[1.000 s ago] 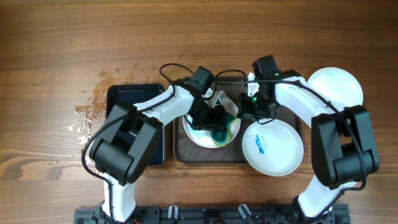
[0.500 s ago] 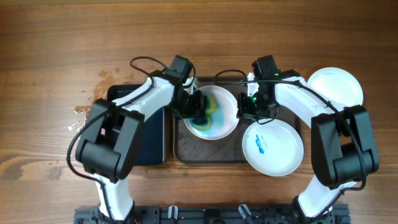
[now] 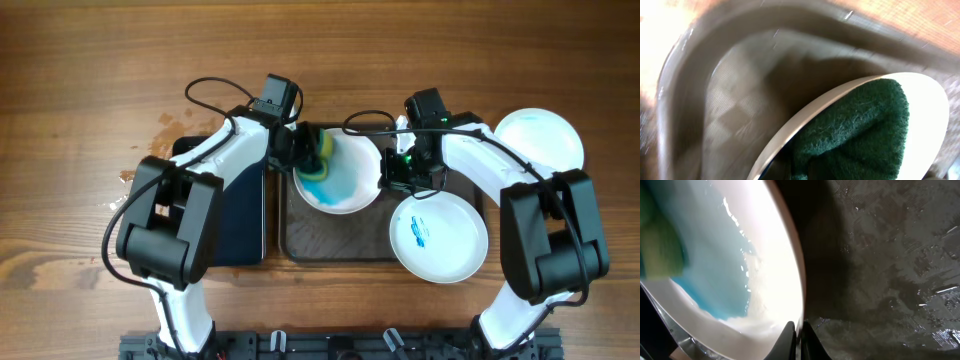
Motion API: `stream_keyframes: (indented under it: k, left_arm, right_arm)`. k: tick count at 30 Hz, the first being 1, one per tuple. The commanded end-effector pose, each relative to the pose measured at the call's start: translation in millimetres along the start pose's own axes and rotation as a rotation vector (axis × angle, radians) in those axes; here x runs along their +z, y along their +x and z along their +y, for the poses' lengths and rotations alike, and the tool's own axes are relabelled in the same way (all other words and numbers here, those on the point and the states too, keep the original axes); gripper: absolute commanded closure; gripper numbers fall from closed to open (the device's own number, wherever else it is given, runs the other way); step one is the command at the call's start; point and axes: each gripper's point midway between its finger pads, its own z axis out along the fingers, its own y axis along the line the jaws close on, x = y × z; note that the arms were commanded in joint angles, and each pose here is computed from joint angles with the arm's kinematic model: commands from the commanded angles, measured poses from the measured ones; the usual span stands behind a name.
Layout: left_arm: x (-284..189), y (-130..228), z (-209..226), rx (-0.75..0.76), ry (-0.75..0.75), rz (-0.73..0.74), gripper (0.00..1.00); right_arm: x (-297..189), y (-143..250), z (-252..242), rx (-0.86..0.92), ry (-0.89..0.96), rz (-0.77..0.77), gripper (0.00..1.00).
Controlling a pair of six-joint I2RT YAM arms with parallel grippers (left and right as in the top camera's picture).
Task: Clean dirty plates on tray and stack at the side
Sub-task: 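Scrub the held plate's surface with the sponge in the left gripper, then move the sponge back to the water tray with the left gripper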
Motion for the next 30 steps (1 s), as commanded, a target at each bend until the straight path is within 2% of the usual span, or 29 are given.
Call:
stream_keyframes:
  k: [1, 8, 14, 17, 21, 25, 30]
  left_arm:
    - [7, -28, 10, -0.026, -0.033, -0.099, 0.96]
    - [18, 4, -55, 0.131, 0.142, -0.031, 0.96]
    - [26, 32, -88, 0.224, 0.175, -0.014, 0.96]
    - [27, 23, -92, 0.238, 0.162, -0.072, 0.96]
    - [25, 10, -73, 0.198, 0.114, -0.092, 0.96]
    - [19, -2, -22, 0.101, -0.035, -0.078, 0.96]
    - [9, 2, 25, -0.008, -0.134, 0.0, 0.96]
  right_arm:
    - [2, 3, -14, -0.003, 0.06, 0.014, 0.95]
    - [2, 5, -15, -0.017, 0.061, 0.021, 0.95]
    - [2, 5, -15, -0.016, 0.061, 0.022, 0.95]
    - [2, 5, -15, -0.014, 0.061, 0.023, 0.95]
    - [2, 7, -15, -0.01, 0.063, 0.028, 0.95]
    - [2, 8, -16, -0.009, 0.064, 0.031, 0.95]
    - [2, 8, -16, -0.009, 0.064, 0.031, 0.95]
